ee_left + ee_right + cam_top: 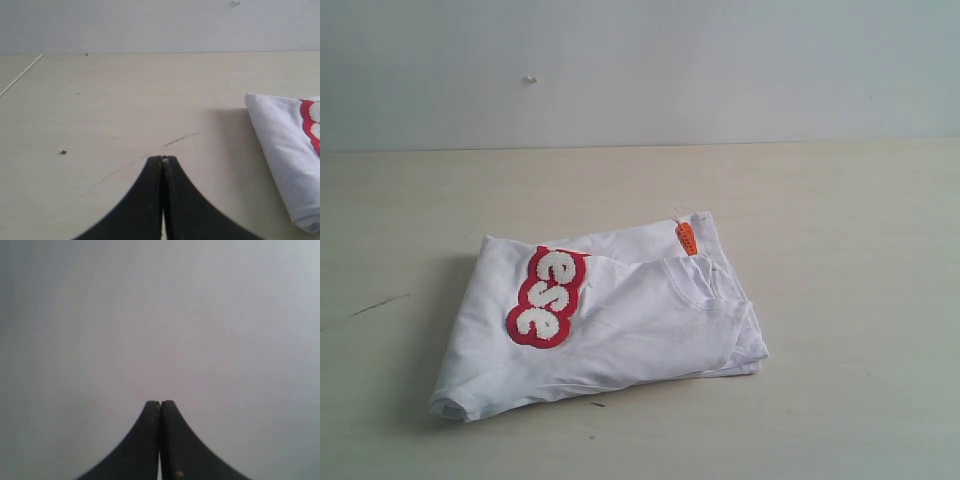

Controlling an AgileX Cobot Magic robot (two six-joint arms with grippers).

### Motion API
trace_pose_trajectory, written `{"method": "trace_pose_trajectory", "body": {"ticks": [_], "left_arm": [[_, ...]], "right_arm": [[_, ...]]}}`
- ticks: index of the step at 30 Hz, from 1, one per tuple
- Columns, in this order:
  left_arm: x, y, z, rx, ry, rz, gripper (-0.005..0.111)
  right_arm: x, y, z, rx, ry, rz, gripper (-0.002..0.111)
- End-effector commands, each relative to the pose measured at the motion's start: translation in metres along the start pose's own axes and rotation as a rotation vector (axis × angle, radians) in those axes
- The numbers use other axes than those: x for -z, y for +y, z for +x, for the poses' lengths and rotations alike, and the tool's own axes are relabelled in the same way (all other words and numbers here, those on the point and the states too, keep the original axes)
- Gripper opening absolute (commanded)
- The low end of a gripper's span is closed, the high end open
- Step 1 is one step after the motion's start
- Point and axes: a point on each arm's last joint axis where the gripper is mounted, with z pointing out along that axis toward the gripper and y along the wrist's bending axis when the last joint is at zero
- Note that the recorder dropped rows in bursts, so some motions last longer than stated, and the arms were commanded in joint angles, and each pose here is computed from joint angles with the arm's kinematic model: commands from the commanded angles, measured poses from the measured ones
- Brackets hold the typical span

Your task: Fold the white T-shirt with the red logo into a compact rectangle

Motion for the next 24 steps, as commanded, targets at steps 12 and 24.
{"method": "trace_pose_trajectory", "body": {"ticks": [12,24], "left_arm": [[0.0,0.0,0.0,0.016,-0.008,-0.001,0.0],[0.0,0.0,0.0,0.016,-0.008,-0.001,0.0]], "right_arm": [[0.013,0.004,0.094,0.184,0.413,-0.04,0.0],[0.019,0.004,0.105,0.153,0.55,-0.044,0.0]]}}
